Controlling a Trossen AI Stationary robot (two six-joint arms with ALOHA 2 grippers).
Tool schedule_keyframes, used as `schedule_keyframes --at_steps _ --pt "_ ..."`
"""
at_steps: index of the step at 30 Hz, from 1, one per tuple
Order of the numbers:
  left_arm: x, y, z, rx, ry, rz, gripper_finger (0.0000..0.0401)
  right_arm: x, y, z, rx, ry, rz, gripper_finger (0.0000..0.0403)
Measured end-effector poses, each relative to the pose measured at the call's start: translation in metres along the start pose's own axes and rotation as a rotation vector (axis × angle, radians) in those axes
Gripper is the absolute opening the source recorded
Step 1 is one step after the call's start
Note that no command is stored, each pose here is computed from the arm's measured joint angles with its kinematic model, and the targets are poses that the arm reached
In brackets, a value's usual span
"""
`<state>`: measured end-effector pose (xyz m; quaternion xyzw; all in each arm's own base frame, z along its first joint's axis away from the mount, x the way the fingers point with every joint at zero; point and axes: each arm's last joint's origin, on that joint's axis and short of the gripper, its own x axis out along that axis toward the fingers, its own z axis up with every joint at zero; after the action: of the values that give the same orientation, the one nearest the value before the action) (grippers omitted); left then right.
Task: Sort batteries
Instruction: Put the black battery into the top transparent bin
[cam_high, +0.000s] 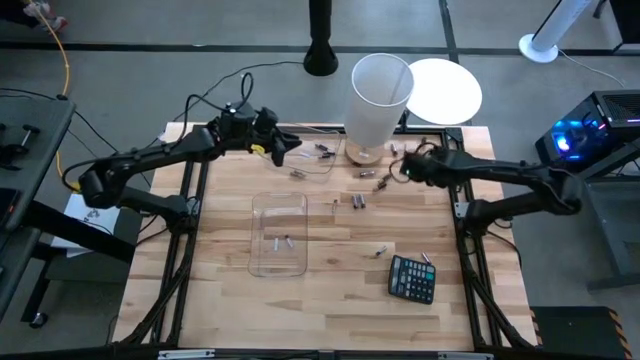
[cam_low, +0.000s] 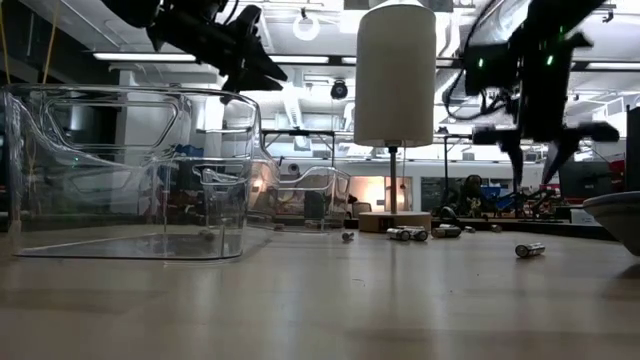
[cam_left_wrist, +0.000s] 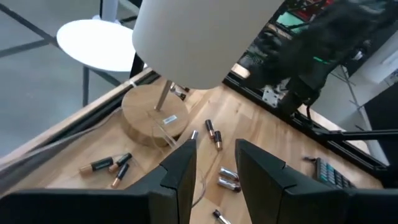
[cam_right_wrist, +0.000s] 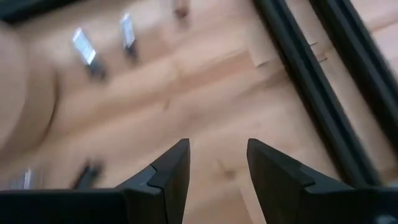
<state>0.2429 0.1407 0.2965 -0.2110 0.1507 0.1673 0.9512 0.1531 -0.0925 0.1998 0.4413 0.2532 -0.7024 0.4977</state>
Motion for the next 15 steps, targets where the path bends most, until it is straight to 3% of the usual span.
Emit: schedule_keyframes --at_steps 5,8,12,15 --pt "-0.009 -0.001 0.005 0.011 -0.030 0.000 0.0106 0.037 -0.010 0.026 0.236 0.004 -0.060 0.0143" --pt "-0.017 -0.002 0.009 0.024 -0.057 0.002 0.0106 0.049 -0.011 0.043 0.354 -0.001 -0.039 0.0131" --pt "-0.033 -0.003 0.016 0.083 -0.107 0.009 0.0106 0.060 0.003 0.069 0.406 -0.025 0.092 0.0113" --pt "-0.047 -0.004 0.022 0.130 -0.153 0.018 0.0106 0.071 0.008 0.085 0.389 0.005 0.069 0.0097"
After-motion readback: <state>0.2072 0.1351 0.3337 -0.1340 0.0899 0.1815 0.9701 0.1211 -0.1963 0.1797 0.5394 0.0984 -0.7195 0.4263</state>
